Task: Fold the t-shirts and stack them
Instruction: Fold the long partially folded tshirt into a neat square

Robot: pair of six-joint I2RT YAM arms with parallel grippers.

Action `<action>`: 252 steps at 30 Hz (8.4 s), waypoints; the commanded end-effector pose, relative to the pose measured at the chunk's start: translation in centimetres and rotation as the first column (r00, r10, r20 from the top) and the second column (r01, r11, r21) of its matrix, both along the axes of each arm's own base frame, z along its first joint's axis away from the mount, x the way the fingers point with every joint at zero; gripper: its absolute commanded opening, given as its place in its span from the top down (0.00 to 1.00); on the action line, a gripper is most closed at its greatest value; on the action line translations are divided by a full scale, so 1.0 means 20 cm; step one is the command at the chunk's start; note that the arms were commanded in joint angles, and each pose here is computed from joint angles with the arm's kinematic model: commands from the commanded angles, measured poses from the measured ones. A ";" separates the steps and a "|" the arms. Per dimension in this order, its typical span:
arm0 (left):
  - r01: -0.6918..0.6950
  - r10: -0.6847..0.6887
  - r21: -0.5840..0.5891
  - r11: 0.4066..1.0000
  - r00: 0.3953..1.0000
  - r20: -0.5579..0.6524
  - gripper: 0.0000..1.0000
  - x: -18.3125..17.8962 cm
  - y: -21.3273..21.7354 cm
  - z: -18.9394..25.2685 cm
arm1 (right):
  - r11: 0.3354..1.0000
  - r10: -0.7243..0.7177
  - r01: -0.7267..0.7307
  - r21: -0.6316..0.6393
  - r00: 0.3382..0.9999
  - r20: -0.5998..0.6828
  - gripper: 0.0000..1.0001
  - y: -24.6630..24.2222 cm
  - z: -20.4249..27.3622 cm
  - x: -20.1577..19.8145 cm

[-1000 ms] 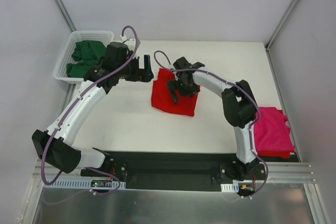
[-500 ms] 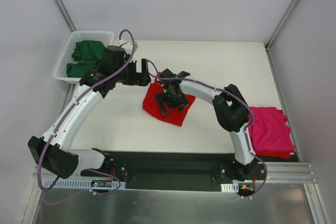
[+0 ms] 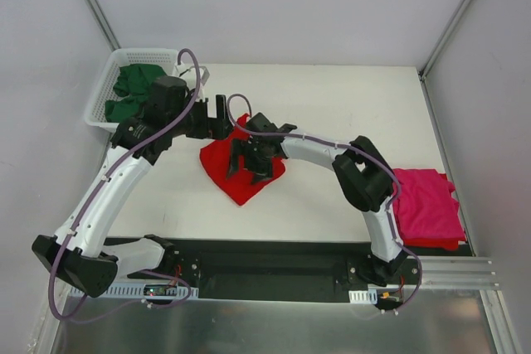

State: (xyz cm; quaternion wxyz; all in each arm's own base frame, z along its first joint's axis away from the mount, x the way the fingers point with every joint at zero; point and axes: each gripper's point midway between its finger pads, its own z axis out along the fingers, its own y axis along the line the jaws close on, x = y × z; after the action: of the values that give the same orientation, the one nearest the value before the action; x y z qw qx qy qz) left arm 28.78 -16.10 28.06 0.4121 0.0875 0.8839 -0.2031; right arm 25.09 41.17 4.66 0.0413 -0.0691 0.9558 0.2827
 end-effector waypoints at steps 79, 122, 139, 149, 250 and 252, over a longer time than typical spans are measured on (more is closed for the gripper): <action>-0.128 0.128 0.096 0.987 0.992 0.003 0.01 -0.10 0.18 -0.06 | 0.198 0.774 -0.325 -0.925 0.631 -0.057 0.04 -0.86 0.03 0.46; -0.113 0.111 0.112 0.987 0.994 0.023 0.01 -0.23 0.25 -0.13 | 0.704 -0.622 0.697 -0.133 0.697 0.357 0.03 -0.33 0.25 0.54; -0.085 0.088 0.106 0.991 0.996 -0.019 0.01 -0.22 0.21 -0.17 | 0.487 -0.790 0.860 -0.153 0.509 0.343 0.04 -0.65 0.17 0.55; -0.082 0.085 0.118 0.990 0.996 -0.014 0.01 -0.23 0.22 -0.18 | 0.477 -0.800 0.848 -0.233 0.528 0.284 0.04 -0.62 -0.07 0.52; -0.067 0.293 0.361 0.930 0.731 -0.617 0.01 -0.09 0.02 -1.19 | 0.642 -0.524 0.621 -0.449 0.783 0.334 0.04 -2.05 0.26 -0.35; -0.066 0.287 0.353 0.933 0.729 -0.622 0.01 -0.11 0.02 -1.18 | 0.581 -0.566 0.657 -0.480 0.750 0.342 0.04 -2.12 0.24 -0.39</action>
State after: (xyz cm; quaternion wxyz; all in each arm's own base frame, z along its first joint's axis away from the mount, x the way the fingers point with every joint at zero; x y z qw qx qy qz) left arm 28.05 -16.14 2.96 0.0712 -0.0067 0.9968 -0.0353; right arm 18.80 0.69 9.90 0.1950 0.1818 0.9635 -0.0253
